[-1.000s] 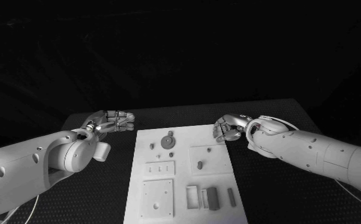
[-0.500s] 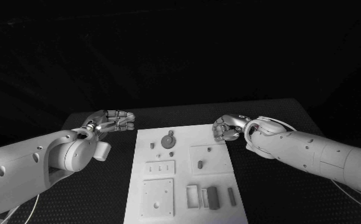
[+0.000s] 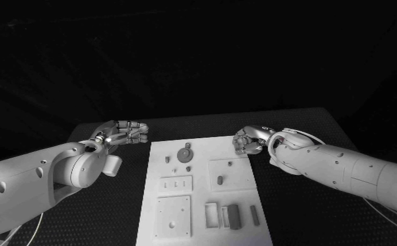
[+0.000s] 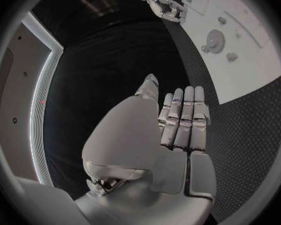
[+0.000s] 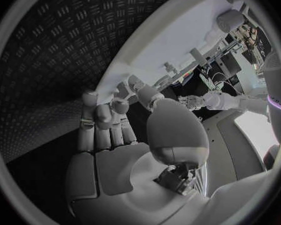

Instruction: Assemble the parts on the task board

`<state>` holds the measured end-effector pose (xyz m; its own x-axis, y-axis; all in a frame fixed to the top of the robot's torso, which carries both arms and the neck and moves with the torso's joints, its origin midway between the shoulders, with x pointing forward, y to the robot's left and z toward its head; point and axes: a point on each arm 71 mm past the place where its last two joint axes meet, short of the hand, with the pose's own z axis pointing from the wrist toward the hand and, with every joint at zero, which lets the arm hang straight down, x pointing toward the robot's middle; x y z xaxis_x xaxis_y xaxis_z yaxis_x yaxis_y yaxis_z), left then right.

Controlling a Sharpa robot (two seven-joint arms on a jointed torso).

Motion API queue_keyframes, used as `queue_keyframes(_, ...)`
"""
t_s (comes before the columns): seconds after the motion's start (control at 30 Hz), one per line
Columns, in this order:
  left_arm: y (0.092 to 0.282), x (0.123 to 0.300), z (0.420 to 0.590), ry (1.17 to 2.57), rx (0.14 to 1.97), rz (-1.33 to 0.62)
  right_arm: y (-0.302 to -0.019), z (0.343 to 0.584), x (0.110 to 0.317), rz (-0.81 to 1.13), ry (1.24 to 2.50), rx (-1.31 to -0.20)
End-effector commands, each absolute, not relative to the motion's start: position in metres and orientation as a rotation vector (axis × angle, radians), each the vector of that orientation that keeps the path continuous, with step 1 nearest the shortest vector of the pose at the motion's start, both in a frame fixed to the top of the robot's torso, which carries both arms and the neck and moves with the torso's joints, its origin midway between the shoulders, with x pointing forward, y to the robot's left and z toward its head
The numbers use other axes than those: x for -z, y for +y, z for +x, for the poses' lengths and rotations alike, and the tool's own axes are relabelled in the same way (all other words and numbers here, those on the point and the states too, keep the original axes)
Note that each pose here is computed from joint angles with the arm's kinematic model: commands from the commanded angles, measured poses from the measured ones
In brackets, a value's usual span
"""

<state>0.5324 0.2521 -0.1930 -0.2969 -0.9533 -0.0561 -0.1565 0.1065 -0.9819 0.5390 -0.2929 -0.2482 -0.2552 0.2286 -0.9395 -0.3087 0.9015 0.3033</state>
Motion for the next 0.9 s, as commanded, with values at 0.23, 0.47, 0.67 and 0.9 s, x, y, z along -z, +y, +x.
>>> queue_keyframes(0.23,0.2502,0.1924,0.5321,1.605,1.291,-1.106,-0.2943,0.5385,0.2507,-0.062,1.759,-0.497)
queue_keyframes(0.47,0.2499,0.1924,0.5321,1.606,1.292,-1.106,-0.2945,0.5386,0.2506,-0.063,1.756,-0.495)
queue_keyframes(0.67,0.2501,0.1926,0.5320,1.608,1.293,-1.106,-0.2943,0.5387,0.2494,-0.064,1.737,-0.498)
queue_keyframes(0.9,0.2474,0.1932,0.5313,1.665,1.304,-1.044,-0.2890,0.5371,0.2458,-0.065,1.697,-0.506)
